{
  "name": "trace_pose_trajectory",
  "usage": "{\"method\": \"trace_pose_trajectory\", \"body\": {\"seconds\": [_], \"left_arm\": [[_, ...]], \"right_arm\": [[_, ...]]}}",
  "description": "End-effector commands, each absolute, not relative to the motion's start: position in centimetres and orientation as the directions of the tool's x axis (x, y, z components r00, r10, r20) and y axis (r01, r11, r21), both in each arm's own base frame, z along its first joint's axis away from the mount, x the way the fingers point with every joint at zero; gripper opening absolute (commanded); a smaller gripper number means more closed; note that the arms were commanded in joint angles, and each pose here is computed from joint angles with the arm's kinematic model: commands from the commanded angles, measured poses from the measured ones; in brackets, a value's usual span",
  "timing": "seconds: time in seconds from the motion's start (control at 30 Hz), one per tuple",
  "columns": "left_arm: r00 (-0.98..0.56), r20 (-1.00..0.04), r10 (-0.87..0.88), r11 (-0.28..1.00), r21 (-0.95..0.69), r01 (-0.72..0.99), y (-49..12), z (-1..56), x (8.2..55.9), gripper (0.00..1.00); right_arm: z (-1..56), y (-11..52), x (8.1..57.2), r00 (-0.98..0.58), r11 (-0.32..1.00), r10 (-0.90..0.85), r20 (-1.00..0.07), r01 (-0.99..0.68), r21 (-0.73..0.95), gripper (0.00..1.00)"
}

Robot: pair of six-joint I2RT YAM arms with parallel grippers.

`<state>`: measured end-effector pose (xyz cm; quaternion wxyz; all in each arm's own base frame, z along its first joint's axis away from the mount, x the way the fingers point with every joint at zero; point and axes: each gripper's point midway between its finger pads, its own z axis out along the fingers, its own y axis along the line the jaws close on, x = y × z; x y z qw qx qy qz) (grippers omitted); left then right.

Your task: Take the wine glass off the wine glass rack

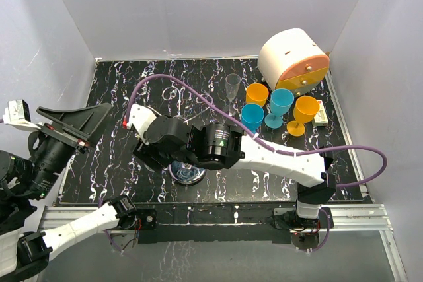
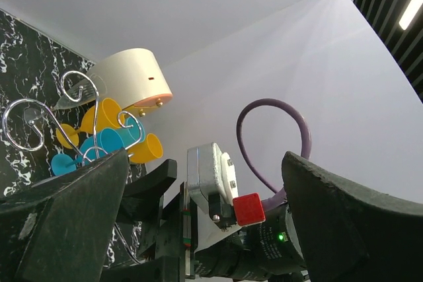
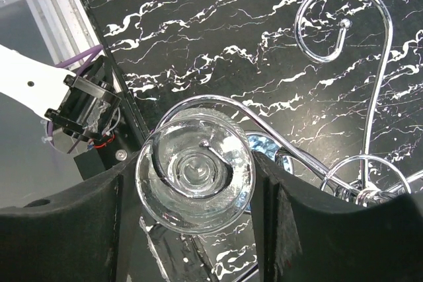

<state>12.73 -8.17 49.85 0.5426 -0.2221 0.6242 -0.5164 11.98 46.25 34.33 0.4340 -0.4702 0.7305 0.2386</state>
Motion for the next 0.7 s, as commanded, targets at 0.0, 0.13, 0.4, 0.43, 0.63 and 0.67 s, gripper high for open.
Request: {"method": "trace_pose_trajectory", "body": {"seconds": [0.0,0.13,0.4,0.43,0.63,0.67], "left_arm": [[-0.292,-0.441,-0.848,0.366,-0.888,0.278,-7.7,50.0,12.9,0.99],[-0.293,-0.442,-0.848,0.367,-0.888,0.278,-7.7,49.9,12.9,0.99],[-0.295,-0.444,-0.846,0.371,-0.888,0.274,-7.9,49.6,13.0,0.99],[-0.295,-0.444,-0.846,0.370,-0.887,0.275,-7.9,49.7,13.0,0.99],[-0.298,-0.443,-0.846,0.368,-0.888,0.274,-8.0,49.7,13.0,0.99],[-0.299,-0.442,-0.846,0.367,-0.889,0.274,-8.0,49.6,13.0,0.99]], "right_arm": [[38.7,46.8,12.2,-0.155,0.461,-0.361,-0.919,-0.887,-0.031,0.55],[39.5,46.4,12.2,-0.157,0.465,-0.343,-0.926,-0.885,-0.022,0.56],[41.0,45.6,11.8,-0.174,0.464,-0.304,-0.937,-0.886,0.014,0.38],[41.0,45.7,11.7,-0.176,0.459,-0.302,-0.937,-0.888,0.019,0.37],[42.7,45.1,11.3,-0.178,0.450,-0.249,-0.952,-0.892,0.049,0.28],[42.9,45.1,11.3,-0.180,0.450,-0.240,-0.954,-0.891,0.055,0.26]]}}
